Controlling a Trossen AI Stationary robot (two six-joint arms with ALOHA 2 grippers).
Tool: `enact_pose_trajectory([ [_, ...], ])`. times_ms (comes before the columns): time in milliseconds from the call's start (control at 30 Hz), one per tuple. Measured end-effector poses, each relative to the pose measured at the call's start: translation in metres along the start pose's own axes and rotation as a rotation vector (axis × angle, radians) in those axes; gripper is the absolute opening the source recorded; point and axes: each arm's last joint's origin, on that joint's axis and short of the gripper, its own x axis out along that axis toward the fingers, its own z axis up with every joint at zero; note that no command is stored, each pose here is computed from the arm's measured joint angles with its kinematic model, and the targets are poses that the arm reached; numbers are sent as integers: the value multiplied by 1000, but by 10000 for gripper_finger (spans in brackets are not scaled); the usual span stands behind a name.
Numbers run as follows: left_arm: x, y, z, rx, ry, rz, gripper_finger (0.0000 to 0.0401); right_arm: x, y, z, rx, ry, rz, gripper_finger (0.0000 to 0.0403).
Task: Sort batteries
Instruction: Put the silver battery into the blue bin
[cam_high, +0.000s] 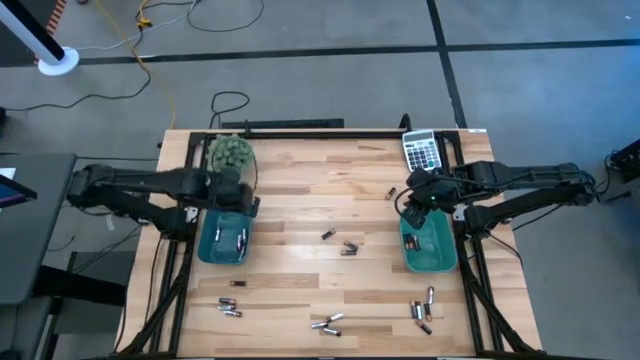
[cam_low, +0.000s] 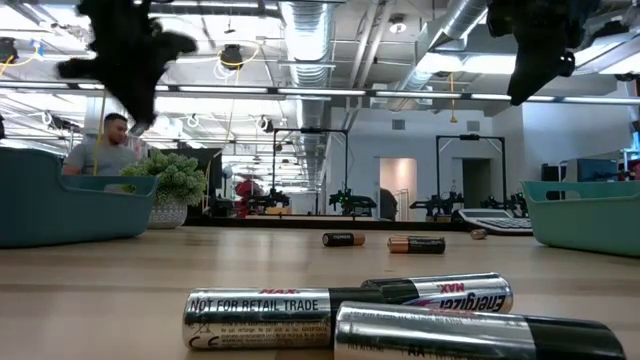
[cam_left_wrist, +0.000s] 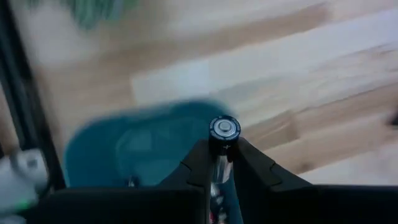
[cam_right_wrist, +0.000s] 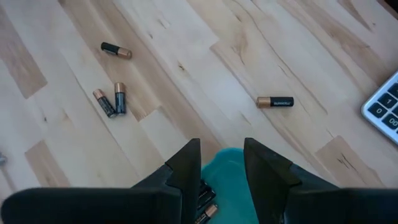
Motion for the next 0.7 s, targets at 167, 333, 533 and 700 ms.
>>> enact_pose_trajectory([
  [167,36,9,-22,-111,125,133,36,-1,4,1,-7,-18,23,138],
  [333,62,13,-32,-145,186,230,36,-1,4,1,-8,-21,28,138],
  [533,86,19,-37,-133,222,243,36,-1,4,1,-8,-21,28,138],
  [700,100,24,-44,-142,259,219,36,-1,4,1,0,-23,29,138],
])
